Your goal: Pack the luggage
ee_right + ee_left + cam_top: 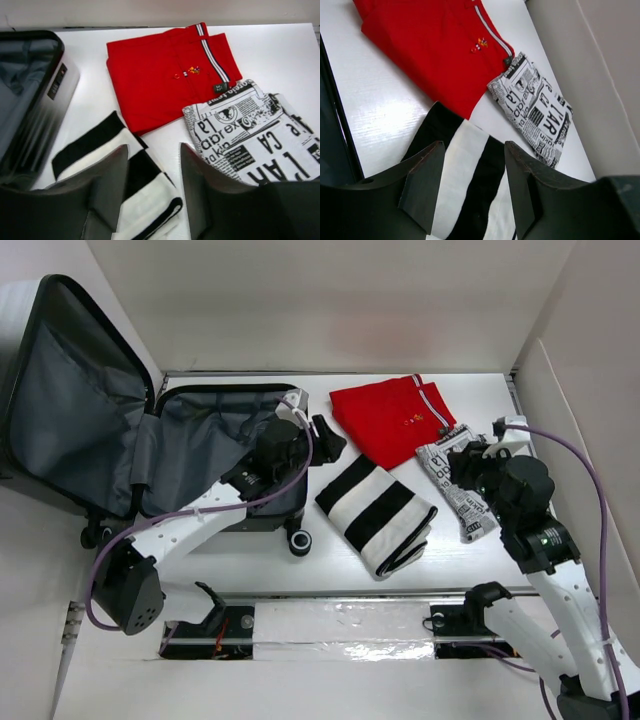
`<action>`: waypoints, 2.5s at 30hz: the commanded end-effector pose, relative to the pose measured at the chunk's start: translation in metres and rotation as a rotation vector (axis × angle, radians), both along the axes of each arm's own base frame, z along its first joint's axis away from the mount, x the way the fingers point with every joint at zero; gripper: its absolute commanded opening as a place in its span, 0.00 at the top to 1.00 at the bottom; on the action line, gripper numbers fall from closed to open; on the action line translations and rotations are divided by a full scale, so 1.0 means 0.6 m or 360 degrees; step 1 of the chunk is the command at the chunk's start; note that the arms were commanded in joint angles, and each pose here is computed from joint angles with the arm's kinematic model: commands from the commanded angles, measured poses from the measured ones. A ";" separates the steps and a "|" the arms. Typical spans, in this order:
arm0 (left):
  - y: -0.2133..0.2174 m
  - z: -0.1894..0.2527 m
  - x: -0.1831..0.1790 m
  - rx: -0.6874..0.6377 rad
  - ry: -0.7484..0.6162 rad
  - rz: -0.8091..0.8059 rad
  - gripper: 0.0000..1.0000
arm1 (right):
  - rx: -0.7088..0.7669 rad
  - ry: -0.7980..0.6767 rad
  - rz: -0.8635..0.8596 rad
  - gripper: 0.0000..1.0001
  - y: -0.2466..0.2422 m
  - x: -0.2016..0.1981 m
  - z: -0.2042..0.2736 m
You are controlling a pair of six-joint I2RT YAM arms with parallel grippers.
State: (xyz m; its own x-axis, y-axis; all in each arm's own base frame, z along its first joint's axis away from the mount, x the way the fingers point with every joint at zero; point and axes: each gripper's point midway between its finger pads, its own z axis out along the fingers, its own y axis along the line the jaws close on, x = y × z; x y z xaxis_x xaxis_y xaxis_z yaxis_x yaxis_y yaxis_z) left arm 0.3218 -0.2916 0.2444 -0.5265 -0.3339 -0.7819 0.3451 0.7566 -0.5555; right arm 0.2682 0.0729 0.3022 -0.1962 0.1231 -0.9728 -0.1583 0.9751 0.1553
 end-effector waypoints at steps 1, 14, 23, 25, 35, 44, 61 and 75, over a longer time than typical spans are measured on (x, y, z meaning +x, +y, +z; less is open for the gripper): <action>-0.014 0.077 0.018 -0.0111 -0.0150 -0.0019 0.52 | 0.0012 -0.0020 0.0019 0.59 0.003 0.000 0.002; -0.127 0.005 0.127 0.0150 0.0012 0.0107 1.00 | 0.0020 -0.0091 -0.0028 1.00 -0.014 -0.020 0.022; -0.116 -0.141 0.213 0.0280 0.0301 0.0394 0.21 | 0.0040 -0.0065 0.0106 0.31 0.010 -0.028 0.003; -0.107 -0.162 0.229 0.0292 0.0323 0.0456 0.15 | 0.0043 -0.0062 0.0130 0.24 0.015 -0.029 0.000; -0.129 -0.266 0.299 0.0365 0.0497 0.0579 0.12 | 0.0060 -0.0066 0.0313 0.16 0.049 -0.031 -0.003; -0.147 -0.352 0.318 0.0352 0.0695 0.0516 0.18 | 0.0068 -0.0206 0.0363 0.16 0.053 -0.044 0.037; -0.221 -0.227 0.406 -0.0208 0.0313 0.0261 1.00 | 0.0118 -0.0225 0.0610 0.20 0.095 -0.062 0.018; -0.102 0.161 0.405 -0.0385 -0.0232 -0.0008 1.00 | 0.0153 -0.0200 0.0633 0.21 0.106 -0.047 0.002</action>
State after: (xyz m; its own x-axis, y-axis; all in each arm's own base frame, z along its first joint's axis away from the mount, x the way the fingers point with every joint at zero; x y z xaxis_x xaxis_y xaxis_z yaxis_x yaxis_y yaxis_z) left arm 0.5759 -0.3906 0.1545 -0.6315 -0.4189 -0.6524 0.2094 0.7181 -0.6637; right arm 0.2369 0.1343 0.2873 -0.1794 0.1292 -0.9753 -0.5248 0.8259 0.2060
